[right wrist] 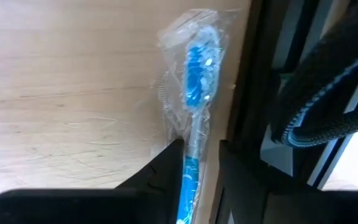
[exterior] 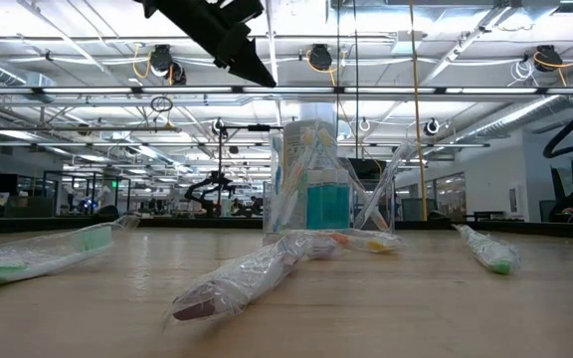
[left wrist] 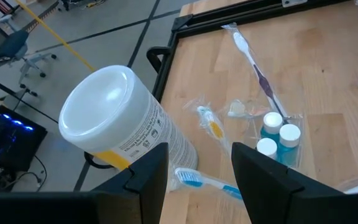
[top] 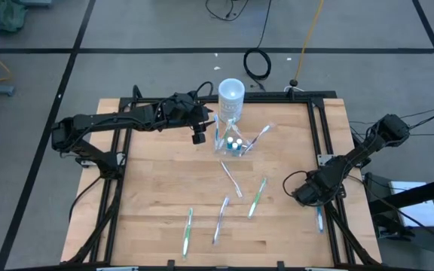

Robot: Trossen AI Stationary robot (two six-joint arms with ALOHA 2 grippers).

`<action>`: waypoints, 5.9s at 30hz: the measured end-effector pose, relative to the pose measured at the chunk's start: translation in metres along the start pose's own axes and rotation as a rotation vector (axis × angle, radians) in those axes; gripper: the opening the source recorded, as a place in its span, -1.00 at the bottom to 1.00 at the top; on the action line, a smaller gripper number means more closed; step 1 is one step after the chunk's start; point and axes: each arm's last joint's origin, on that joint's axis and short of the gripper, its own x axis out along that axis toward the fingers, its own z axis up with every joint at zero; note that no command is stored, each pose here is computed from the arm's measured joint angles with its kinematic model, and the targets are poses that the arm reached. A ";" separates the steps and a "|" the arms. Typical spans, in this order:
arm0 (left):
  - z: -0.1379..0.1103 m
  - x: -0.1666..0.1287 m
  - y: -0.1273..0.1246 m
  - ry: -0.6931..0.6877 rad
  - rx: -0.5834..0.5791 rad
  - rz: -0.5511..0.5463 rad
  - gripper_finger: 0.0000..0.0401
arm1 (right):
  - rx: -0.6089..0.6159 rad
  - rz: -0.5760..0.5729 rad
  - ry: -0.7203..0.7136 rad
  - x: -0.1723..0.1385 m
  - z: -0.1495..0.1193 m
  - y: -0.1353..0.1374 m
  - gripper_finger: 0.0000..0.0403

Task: Pick & Place toothbrushing station
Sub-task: Put the blue toothbrush into the transparent organizer, then put the bottom green toothbrush into the transparent organizer

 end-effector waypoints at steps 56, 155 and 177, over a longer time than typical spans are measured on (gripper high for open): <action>0.000 0.000 0.000 -0.003 -0.003 0.000 -0.08 | -0.554 0.785 -1.816 -0.169 0.042 0.099 -1.00; -0.015 -0.008 -0.033 0.236 -0.179 -0.131 -0.08 | -0.677 0.837 -1.338 -0.112 0.086 0.106 -0.70; -0.061 -0.034 -0.141 0.619 -0.602 -0.210 -0.08 | -0.713 0.889 -1.465 -0.136 0.079 0.086 -0.31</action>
